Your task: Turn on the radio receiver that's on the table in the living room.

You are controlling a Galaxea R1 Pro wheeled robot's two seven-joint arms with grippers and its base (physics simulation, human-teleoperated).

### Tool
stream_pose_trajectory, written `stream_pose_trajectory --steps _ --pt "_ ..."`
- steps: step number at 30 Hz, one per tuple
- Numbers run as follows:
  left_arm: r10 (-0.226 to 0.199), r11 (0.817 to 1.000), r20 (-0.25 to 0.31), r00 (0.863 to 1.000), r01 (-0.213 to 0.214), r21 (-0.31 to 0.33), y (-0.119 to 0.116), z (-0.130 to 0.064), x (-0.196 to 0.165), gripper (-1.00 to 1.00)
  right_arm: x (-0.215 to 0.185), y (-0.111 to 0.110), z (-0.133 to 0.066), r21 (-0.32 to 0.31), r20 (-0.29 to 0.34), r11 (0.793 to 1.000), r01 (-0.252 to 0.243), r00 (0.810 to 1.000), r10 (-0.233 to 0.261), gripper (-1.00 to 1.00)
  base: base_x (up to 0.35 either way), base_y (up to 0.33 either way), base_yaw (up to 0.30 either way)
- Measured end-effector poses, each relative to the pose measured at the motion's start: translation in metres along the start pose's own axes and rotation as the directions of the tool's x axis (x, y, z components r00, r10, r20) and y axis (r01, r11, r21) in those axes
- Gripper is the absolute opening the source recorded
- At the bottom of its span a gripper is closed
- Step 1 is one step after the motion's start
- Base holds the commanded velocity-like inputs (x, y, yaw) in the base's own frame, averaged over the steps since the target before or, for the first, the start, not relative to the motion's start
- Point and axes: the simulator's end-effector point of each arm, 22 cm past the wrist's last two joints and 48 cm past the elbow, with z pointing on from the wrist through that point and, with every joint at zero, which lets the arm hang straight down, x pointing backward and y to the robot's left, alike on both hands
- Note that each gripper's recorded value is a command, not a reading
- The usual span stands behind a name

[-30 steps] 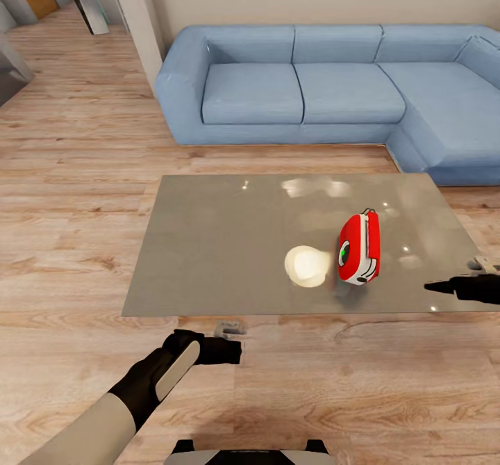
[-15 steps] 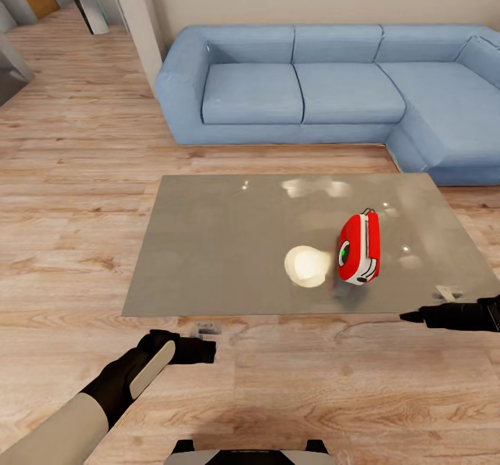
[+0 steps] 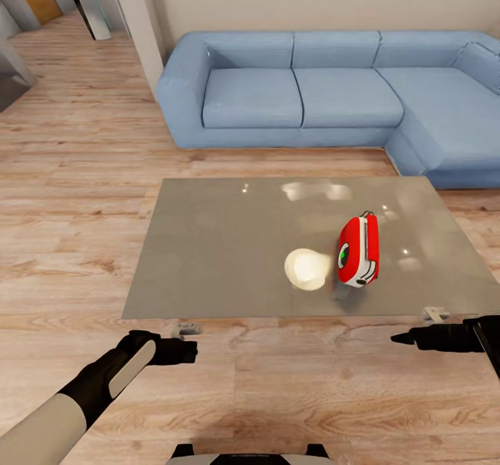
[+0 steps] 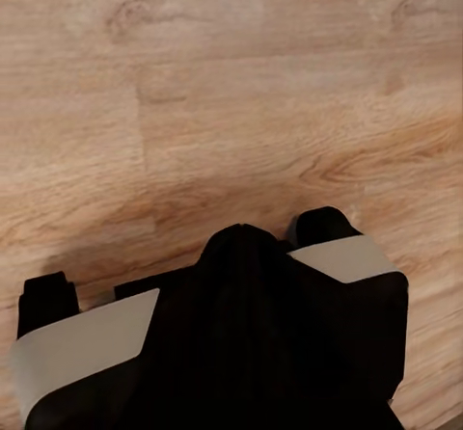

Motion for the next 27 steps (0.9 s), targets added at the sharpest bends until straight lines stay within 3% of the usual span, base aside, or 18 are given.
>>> stream_pose_trajectory --steps 8,16,21,25,27 --pt "-0.018 0.999 -0.012 1.0 0.018 -0.041 0.024 -0.006 0.007 -1.0 0.027 -0.01 0.016 0.013 -0.018 1.0 0.012 1.0 -0.012 1.0 0.0 0.0 0.0" --pt "-0.066 0.995 -0.058 0.996 0.061 -0.082 0.052 -0.005 0.03 -1.0 0.111 -0.016 0.049 0.01 -0.125 1.0 -0.006 0.992 0.007 1.0 0.0 0.0 0.0" --pt "-0.088 0.993 -0.06 0.994 0.083 -0.09 0.063 -0.005 0.039 -1.0 0.17 -0.001 0.077 0.011 -0.181 0.999 0.045 0.983 -0.042 1.0 0.0 0.0 0.0" --pt "-0.098 0.99 -0.04 0.994 0.093 -0.105 0.073 -0.005 0.041 -1.0 0.198 0.006 0.086 0.021 -0.207 0.999 0.045 0.977 -0.04 1.0 0.0 0.0 0.0" --pt "-0.13 0.982 -0.068 0.989 0.119 -0.146 0.093 -0.003 0.061 -1.0 0.21 0.009 0.087 0.028 -0.221 0.999 0.04 0.975 -0.033 1.0 0.0 0.0 0.0"
